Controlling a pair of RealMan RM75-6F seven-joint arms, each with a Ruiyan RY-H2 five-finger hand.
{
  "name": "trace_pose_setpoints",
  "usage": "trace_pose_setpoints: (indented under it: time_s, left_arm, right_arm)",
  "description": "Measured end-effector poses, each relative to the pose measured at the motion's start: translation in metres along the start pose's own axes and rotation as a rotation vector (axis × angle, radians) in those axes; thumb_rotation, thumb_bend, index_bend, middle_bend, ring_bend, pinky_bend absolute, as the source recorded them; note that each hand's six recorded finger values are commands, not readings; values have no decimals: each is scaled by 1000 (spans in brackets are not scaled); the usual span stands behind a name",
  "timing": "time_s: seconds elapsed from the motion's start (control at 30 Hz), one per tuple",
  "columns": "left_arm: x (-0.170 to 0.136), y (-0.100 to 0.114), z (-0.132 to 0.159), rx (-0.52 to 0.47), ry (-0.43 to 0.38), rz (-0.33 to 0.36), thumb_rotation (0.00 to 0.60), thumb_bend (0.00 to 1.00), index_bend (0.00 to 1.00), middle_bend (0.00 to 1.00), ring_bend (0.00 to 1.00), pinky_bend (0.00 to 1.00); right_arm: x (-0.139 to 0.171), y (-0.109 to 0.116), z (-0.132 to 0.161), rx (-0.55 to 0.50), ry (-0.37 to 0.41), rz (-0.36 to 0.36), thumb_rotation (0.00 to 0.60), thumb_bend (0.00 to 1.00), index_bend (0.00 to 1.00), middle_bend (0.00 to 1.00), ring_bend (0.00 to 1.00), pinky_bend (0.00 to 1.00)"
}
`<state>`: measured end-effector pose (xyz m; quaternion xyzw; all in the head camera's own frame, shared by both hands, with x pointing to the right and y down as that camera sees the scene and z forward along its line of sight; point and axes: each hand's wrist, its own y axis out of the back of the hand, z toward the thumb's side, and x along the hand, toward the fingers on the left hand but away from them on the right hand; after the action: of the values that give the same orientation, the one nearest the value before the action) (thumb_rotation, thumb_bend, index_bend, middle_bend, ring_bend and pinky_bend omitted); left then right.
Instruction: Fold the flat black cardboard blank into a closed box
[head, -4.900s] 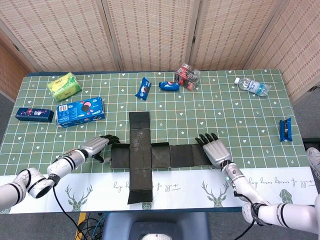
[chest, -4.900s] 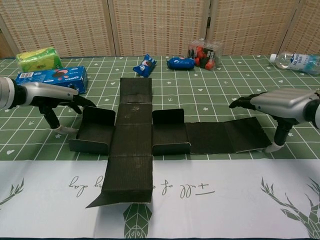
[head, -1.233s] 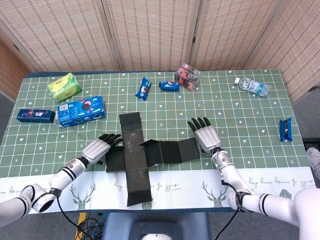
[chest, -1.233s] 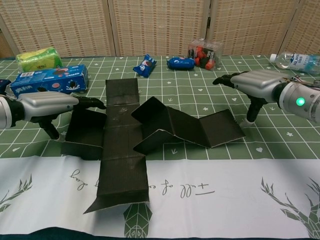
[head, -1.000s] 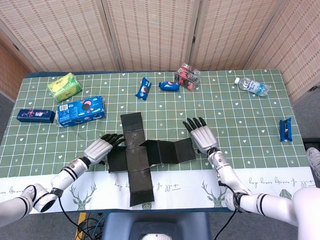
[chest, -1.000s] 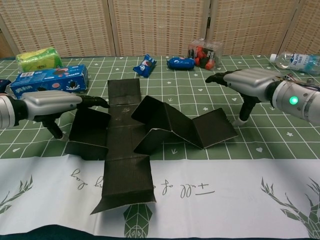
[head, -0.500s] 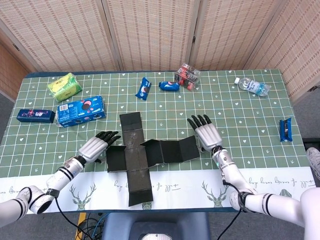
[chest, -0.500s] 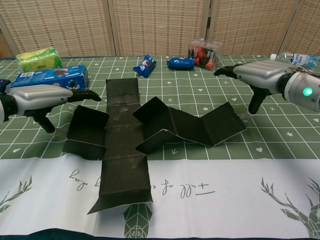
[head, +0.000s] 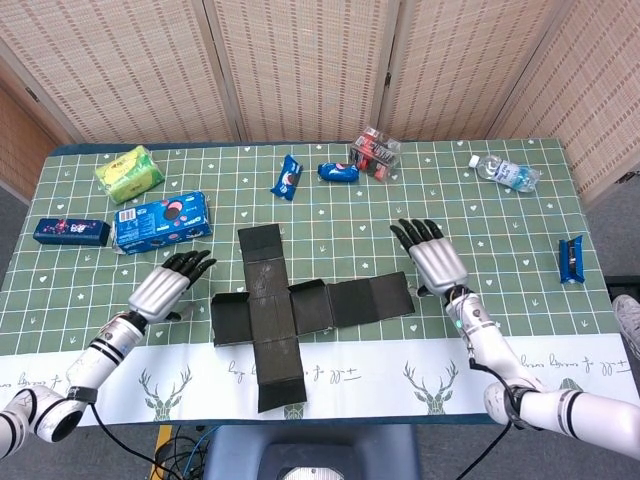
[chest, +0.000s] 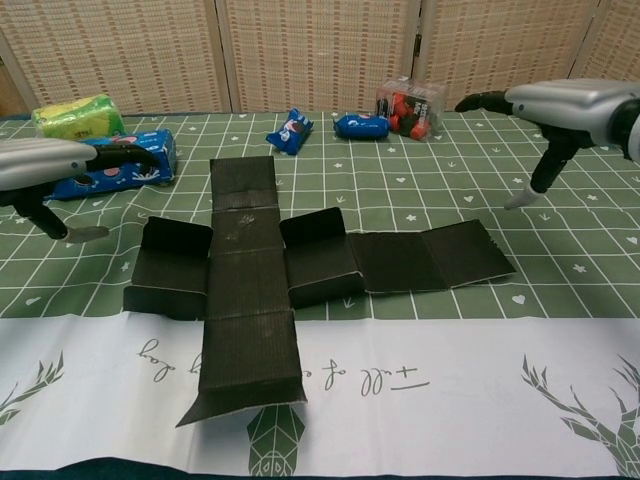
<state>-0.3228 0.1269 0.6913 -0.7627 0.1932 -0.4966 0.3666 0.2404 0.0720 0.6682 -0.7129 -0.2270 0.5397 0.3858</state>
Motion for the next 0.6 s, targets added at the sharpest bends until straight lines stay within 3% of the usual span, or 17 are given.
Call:
trace_pose_setpoints:
  time_s: [0.13,0.17,0.3,0.37,0.6]
  left_arm:
    - [-5,4,-3,-2,13,8,600,358,0,0,0,103]
    - [-5,4,-3,-4,14,9,600,358,0,0,0,103]
    - [-8,5,-2,-3,15,12,600,358,0,0,0,103]
    - [-9,6,-2,2,14,12,600,358,0,0,0,103]
    - [-16,9,-4,5,21,15,600,358,0,0,0,103]
  right_arm:
    - [9,7,10,-42,31,-1,600,95,0,36,42,47]
    - [11,8,14,-52,41,3,600,95,0,51,92,108]
    - [17,8,33,-89,81,32,600,94,0,122,408,507]
    - [18,8,40,-102,87,50,600,92,0,142,490,610]
    - [14,5,57,-81,67,121,600,56,0,146,572,685]
